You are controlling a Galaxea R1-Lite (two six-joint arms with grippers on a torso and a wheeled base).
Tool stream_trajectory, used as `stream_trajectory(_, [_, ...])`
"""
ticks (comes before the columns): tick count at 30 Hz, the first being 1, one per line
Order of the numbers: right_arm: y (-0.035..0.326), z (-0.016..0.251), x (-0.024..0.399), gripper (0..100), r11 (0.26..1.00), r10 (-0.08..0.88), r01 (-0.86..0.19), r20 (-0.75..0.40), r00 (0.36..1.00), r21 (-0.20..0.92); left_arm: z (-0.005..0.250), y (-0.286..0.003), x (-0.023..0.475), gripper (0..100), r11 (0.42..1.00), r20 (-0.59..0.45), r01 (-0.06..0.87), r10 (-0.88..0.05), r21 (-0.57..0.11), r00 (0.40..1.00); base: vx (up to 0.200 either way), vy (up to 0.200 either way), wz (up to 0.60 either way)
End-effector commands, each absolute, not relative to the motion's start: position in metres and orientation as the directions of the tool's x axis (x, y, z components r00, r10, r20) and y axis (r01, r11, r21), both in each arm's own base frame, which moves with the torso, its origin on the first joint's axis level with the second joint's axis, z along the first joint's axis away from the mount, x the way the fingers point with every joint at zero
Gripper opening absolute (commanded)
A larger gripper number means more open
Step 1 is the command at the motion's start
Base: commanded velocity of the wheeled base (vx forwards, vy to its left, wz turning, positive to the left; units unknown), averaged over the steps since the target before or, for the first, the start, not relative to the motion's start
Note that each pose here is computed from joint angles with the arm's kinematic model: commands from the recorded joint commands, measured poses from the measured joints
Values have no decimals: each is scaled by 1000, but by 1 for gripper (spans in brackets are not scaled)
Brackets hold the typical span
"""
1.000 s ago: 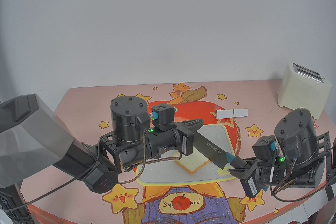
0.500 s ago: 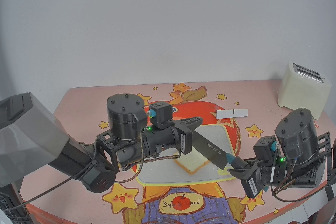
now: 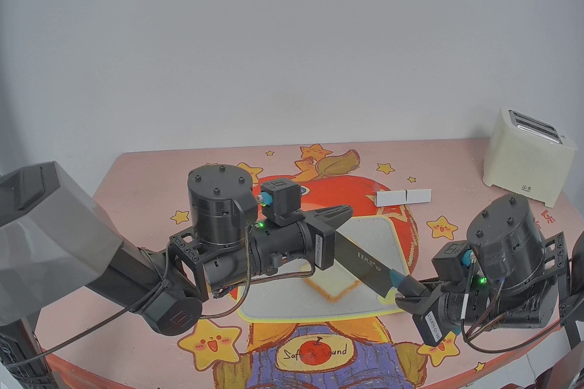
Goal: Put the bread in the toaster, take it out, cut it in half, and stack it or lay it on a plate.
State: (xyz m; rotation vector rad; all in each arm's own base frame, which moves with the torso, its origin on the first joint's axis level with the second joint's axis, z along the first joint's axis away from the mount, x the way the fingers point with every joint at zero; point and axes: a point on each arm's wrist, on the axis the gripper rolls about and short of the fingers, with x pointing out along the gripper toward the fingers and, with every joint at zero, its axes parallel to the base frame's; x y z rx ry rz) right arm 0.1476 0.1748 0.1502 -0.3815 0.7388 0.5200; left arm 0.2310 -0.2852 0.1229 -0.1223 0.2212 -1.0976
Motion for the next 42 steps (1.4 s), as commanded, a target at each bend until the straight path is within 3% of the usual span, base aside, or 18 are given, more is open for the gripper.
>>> stream_trajectory(1, [174,146,147,0,806,300,-572,-729,615,-151,119,-286,231,0,451,-128,868,-892,-209,433,0,0,0])
stream_trajectory(6, [176,147,146,0,801,309,-579,-725,615,-150,104,-289,233,0,458,-166,863,-888,-216,429,0,0,0])
stream_trajectory(42, [177,144,144,0,796,305,-585,-734,607,-153,94,-292,235,0,460,-188,860,-885,-220,426,0,0,0])
